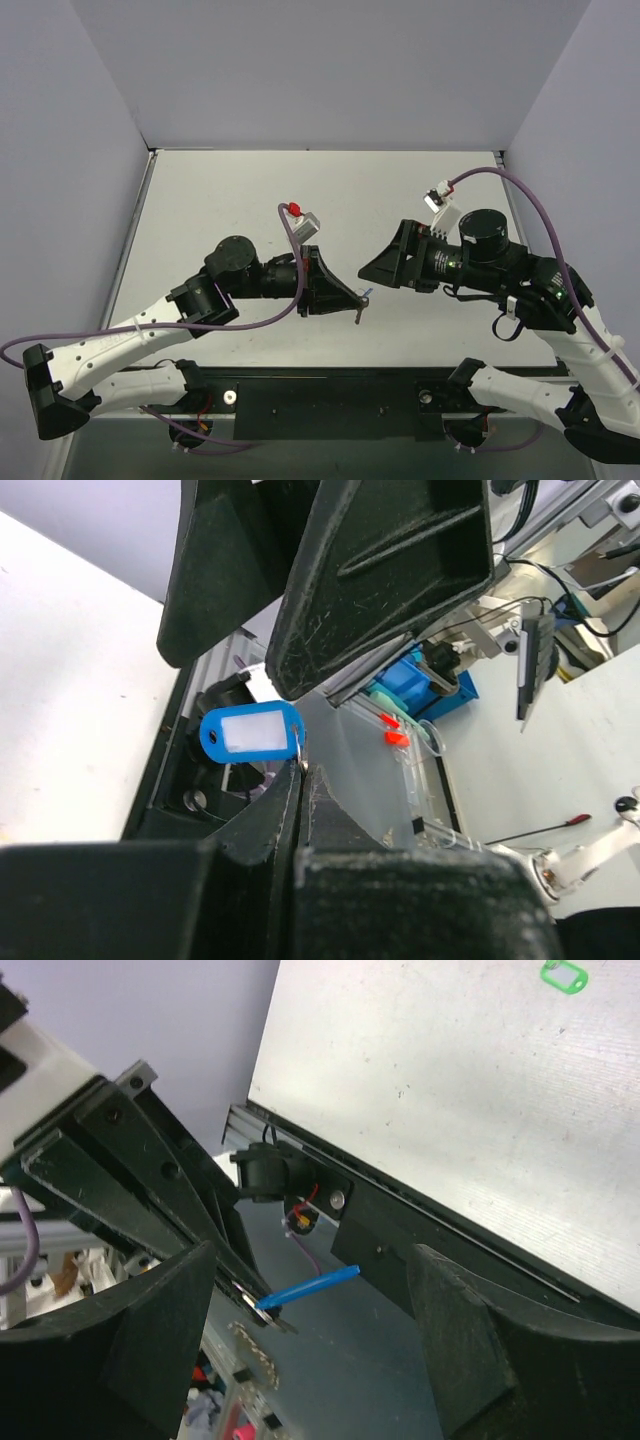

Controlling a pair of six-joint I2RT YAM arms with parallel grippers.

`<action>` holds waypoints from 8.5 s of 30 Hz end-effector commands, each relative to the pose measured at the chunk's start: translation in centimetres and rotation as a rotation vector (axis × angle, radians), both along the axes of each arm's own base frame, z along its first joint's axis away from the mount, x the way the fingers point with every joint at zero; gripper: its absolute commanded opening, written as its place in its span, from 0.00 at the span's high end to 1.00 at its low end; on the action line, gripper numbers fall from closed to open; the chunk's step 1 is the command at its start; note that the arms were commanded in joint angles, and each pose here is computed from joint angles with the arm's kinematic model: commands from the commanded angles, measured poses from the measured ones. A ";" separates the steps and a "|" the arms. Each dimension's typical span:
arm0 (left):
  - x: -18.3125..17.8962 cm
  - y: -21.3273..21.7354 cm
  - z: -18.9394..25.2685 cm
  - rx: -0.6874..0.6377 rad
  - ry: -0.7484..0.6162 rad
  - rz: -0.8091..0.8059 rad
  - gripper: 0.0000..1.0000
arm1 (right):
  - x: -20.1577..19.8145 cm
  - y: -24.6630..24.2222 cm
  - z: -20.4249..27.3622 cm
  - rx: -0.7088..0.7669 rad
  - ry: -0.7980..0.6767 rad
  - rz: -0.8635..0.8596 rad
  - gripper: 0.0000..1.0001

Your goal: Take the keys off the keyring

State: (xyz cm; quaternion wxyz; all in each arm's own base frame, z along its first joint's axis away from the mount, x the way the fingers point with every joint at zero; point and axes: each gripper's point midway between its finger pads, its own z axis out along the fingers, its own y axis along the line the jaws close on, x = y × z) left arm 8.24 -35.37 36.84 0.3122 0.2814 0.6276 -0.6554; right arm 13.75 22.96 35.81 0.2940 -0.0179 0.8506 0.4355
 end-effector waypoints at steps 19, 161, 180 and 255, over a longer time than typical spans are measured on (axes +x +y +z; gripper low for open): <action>-1.6 1.3 2.1 -0.054 0.250 -0.134 1.00 | -5.7 1.3 2.2 0.183 0.004 0.292 0.52; 5.2 0.4 1.3 -0.383 0.479 0.318 1.00 | 0.0 5.5 5.0 0.481 -0.040 0.009 0.92; 4.6 -0.6 0.9 -0.311 0.431 0.363 1.00 | -0.2 5.7 4.8 0.470 -0.049 0.005 0.89; -3.2 5.8 6.3 -0.004 0.010 0.055 0.58 | -9.1 5.5 5.1 0.255 -0.185 0.682 1.00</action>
